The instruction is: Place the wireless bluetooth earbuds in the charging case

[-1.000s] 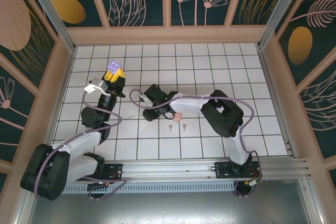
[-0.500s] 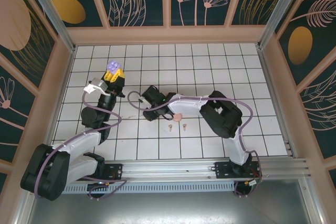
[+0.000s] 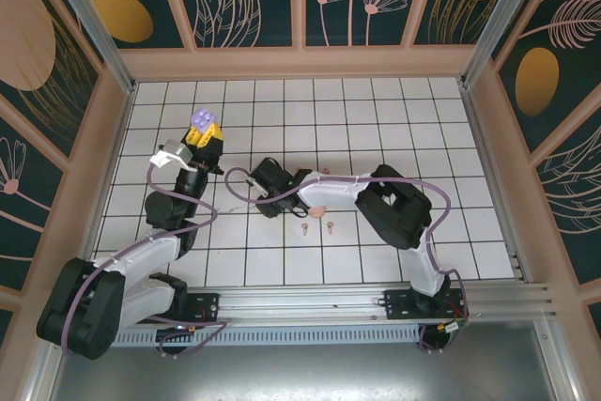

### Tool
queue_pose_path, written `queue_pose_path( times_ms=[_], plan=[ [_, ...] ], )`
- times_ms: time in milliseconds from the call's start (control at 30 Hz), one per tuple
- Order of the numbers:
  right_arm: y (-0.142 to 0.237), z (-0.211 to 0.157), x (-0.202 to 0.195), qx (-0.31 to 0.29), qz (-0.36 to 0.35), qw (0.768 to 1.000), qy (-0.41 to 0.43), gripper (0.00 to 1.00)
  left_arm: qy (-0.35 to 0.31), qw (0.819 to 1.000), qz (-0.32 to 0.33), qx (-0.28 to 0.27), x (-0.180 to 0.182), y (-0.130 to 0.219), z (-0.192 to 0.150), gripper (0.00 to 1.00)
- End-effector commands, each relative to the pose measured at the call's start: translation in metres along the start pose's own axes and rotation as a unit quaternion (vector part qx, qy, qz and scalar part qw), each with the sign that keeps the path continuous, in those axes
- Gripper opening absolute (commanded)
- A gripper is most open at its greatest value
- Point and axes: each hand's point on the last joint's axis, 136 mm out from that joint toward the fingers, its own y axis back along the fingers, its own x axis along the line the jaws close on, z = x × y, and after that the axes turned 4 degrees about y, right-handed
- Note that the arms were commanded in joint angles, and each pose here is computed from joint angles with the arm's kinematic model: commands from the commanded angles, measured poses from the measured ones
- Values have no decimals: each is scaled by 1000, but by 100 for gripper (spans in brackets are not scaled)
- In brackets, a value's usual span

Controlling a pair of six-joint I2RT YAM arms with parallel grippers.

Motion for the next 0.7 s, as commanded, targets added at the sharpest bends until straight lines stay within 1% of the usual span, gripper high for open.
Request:
queue_pose_path(
  times_ms=[0,133,300,367,400,467,600,667],
  plan=[
    [-14,-33,13,48,7,999,12,32,5,1000,1,-18,0,2,11,0],
    [-13,-35,14,45,5,999,8,30,5,1000,2,-18,0,2,10,0],
    [-8,-31,12,36,1,999,2,22,6,1000,1,-17,0,2,10,0],
    [-5,-28,11,30,-2,1000,0,21,6,1000,1,-17,0,2,10,0],
    [-3,-26,10,26,-4,1000,0,18,7,1000,1,-17,0,2,10,0],
    [1,-23,9,20,-7,1000,-2,16,7,1000,0,-17,0,1,10,0],
    [11,-14,5,3,-17,1000,-6,14,10,1000,-2,-16,-1,1,10,0],
    [17,-9,2,-6,-21,1000,-10,11,11,1000,-3,-16,-1,0,10,0]
  ],
)
